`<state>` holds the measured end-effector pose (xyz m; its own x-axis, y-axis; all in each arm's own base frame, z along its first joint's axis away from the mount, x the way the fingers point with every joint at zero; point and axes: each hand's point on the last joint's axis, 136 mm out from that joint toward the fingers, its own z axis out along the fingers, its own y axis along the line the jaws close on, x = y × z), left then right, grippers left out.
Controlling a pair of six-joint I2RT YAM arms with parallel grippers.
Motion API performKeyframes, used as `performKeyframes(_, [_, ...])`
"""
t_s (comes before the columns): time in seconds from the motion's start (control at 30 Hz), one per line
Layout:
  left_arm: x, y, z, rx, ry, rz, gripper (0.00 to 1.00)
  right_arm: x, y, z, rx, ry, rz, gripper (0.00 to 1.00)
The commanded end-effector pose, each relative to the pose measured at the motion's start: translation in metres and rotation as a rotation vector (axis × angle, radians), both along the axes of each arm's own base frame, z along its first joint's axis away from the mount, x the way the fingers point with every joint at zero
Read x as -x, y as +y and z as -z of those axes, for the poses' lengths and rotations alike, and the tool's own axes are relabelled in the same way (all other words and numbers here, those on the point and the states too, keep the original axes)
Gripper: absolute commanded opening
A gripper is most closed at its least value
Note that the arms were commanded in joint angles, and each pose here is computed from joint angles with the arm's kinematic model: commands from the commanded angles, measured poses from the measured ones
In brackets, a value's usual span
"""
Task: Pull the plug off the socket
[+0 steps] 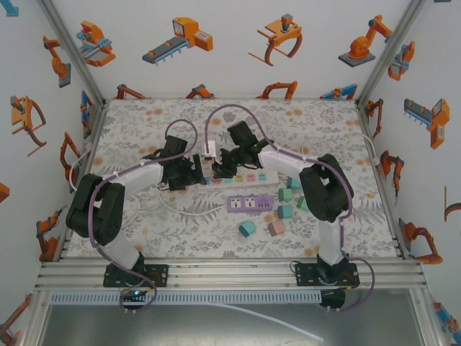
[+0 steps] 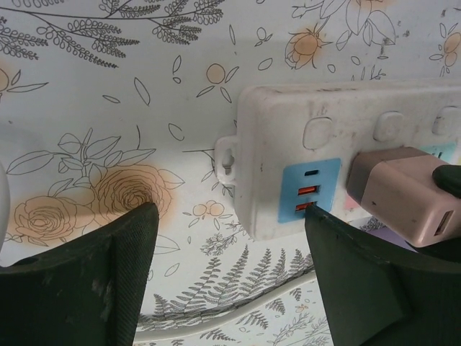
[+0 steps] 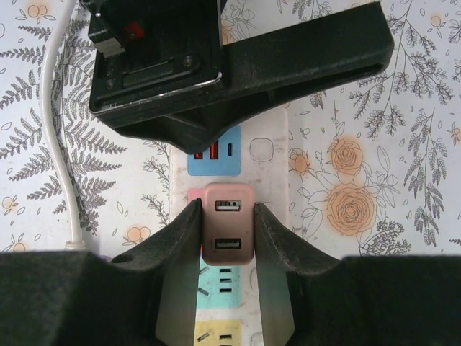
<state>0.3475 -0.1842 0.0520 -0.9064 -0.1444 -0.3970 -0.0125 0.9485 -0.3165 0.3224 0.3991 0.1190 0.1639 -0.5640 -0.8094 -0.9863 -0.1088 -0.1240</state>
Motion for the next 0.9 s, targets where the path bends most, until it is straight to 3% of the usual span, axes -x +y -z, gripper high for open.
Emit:
performKeyframes(0.0, [0.009,0.016,0.022,-0.113,0.048,-0.004,0.75,0.001,0.010,-0.038,-0.100,-0.042,-0.022,0.28])
performKeyframes(0.37, [0.009,0.024,0.031,-0.163,0.064,-0.028,0.75,-0.012,0.012,-0.065,-0.171,-0.015,0.038,0.16])
performKeyframes(0.67, [0.009,0.027,0.027,-0.167,0.054,-0.033,0.76,-0.012,0.005,-0.083,-0.200,-0.040,0.057,0.15])
performKeyframes(0.87, [0.004,0.023,0.003,-0.135,0.004,-0.030,0.76,-0.013,-0.006,-0.108,-0.237,-0.063,0.118,0.15])
